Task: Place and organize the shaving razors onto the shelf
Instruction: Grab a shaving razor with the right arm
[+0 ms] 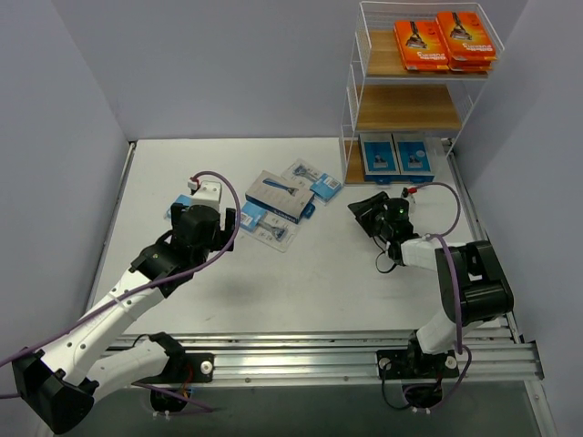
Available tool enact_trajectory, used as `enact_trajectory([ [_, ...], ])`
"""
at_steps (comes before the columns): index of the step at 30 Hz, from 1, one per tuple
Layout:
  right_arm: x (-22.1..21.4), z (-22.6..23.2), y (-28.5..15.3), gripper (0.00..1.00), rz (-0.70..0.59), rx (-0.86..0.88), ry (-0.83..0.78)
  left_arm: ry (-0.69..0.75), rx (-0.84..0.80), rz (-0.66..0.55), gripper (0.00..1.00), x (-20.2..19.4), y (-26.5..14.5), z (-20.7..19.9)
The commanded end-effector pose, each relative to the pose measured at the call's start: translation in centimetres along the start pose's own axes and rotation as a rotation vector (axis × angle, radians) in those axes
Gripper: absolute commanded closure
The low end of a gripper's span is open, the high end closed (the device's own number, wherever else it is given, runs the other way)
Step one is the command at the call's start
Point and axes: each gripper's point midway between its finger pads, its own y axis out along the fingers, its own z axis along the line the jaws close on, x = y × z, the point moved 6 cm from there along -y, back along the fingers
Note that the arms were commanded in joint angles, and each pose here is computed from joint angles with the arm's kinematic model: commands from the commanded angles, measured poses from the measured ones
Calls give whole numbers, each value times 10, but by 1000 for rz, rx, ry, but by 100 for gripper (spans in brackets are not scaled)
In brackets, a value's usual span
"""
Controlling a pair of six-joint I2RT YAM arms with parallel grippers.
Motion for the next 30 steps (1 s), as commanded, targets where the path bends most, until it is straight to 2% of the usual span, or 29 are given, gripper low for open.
enact_trajectory([
  [1, -7, 21, -5, 53, 84, 96, -92, -6, -6, -26, 3, 10, -3, 1],
  [5, -6, 42, -7, 53, 108, 113, -149, 3, -1, -21, 6, 10, -2, 1],
  [6, -7, 46, -8, 52, 112, 118, -157, 4, -1, -20, 1, 10, -2, 2],
  [8, -7, 54, -10, 52, 118, 126, -171, -1, -3, -28, 17, 11, -4, 3],
  [9, -9, 59, -10, 52, 122, 132, -179, -4, -7, -33, 17, 12, -5, 2],
  [16, -34, 52, -2, 52, 165, 139, -109, -21, -21, -36, 13, 13, -6, 1],
  [30, -86, 48, 46, 55, 220, 150, -61, -63, -102, -44, 13, 14, -13, -7],
])
